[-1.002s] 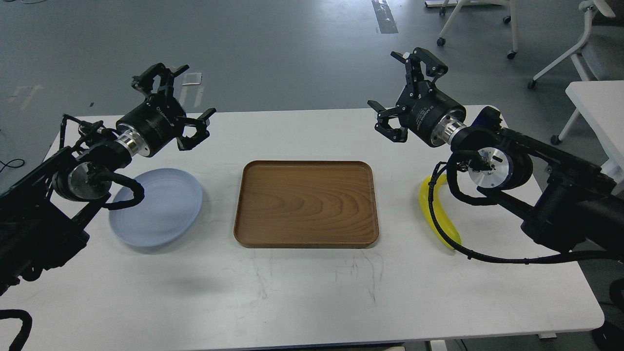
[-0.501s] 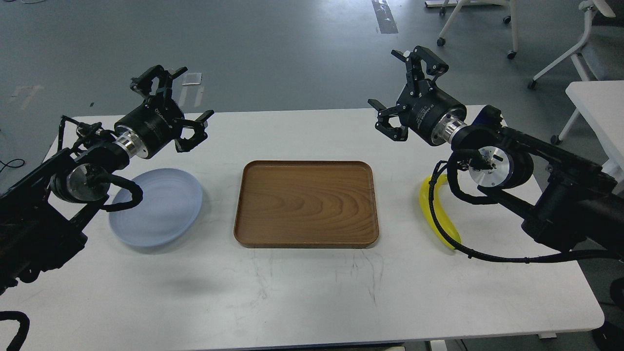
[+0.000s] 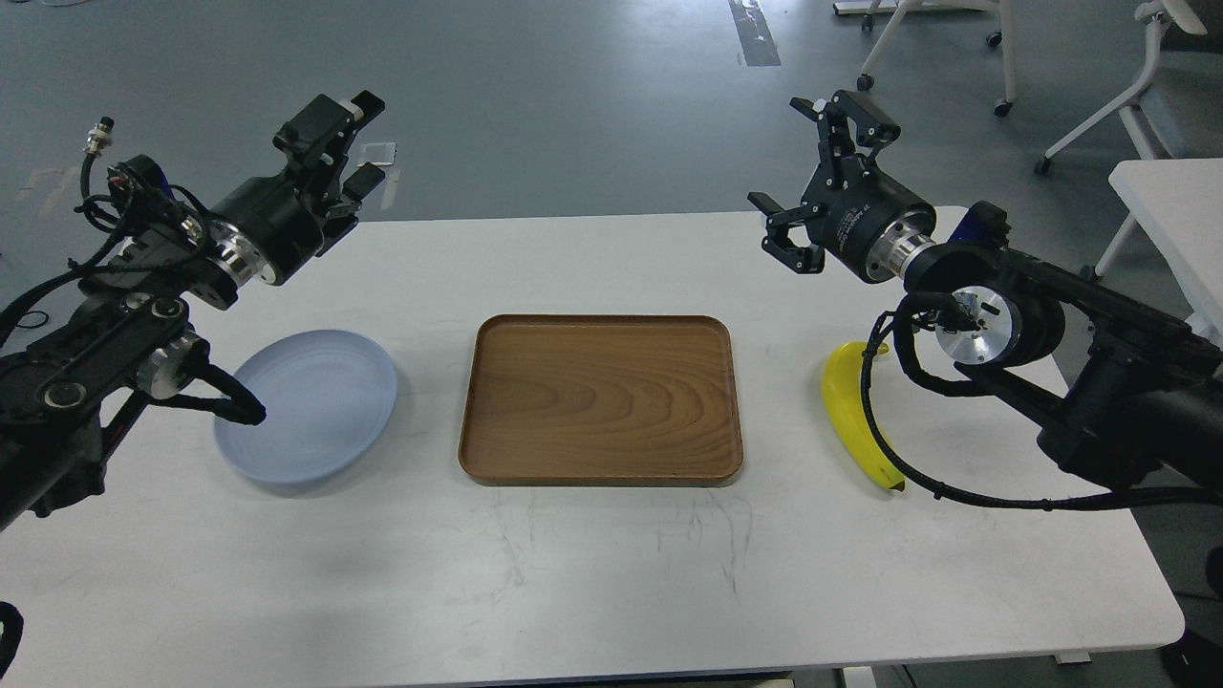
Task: Place banana on plate with both arms
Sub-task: 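Lower the left gripper to the rim of the light blue plate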
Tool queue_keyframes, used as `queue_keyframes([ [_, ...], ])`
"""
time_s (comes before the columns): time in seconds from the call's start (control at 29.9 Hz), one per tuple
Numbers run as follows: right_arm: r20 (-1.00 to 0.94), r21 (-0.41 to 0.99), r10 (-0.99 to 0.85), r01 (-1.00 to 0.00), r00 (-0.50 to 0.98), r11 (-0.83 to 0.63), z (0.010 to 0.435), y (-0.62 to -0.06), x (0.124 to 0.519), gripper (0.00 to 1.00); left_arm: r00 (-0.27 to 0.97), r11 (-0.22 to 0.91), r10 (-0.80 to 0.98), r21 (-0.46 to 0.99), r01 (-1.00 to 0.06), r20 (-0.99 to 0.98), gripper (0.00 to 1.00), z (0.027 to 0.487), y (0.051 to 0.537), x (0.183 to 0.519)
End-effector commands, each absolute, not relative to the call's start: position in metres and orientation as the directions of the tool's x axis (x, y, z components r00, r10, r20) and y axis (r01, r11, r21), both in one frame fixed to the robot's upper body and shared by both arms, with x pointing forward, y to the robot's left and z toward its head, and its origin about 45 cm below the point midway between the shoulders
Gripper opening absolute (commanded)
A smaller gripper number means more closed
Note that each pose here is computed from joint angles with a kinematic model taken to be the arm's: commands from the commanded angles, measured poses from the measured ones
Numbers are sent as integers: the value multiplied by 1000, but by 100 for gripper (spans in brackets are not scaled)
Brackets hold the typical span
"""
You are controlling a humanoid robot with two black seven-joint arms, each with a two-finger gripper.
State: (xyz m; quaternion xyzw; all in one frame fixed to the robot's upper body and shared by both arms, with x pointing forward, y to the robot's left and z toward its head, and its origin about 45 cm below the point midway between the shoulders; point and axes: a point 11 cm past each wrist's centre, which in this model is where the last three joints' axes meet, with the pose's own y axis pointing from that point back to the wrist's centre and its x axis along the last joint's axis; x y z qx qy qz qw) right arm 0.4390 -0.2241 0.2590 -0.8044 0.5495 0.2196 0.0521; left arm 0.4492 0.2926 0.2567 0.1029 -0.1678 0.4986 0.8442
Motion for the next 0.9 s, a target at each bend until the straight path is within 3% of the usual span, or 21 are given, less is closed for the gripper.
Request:
queue_keyframes([
  [0.0, -399, 157, -873, -917, 281, -367, 259, -236, 440, 100, 389, 460, 716, 27, -887, 579, 98, 257, 302, 447],
  [0.13, -391, 157, -880, -922, 271, -354, 259, -243, 439, 100, 362, 430, 528, 125, -894, 768, 98, 231, 333, 429],
  [0.33, -388, 156, -881, -923, 271, -353, 259, -244, 440, 100, 394, 342, 358, 274, -899, 847, 97, 206, 393, 398],
  [0.53, -385, 158, -884, -924, 267, -348, 259, -247, 440, 100, 454, 285, 310, 374, -883, 835, 97, 175, 425, 365],
  [0.87, -381, 158, -888, -927, 259, -339, 259, -249, 441, 100, 531, 257, 291, 470, -845, 796, 94, 139, 433, 338],
])
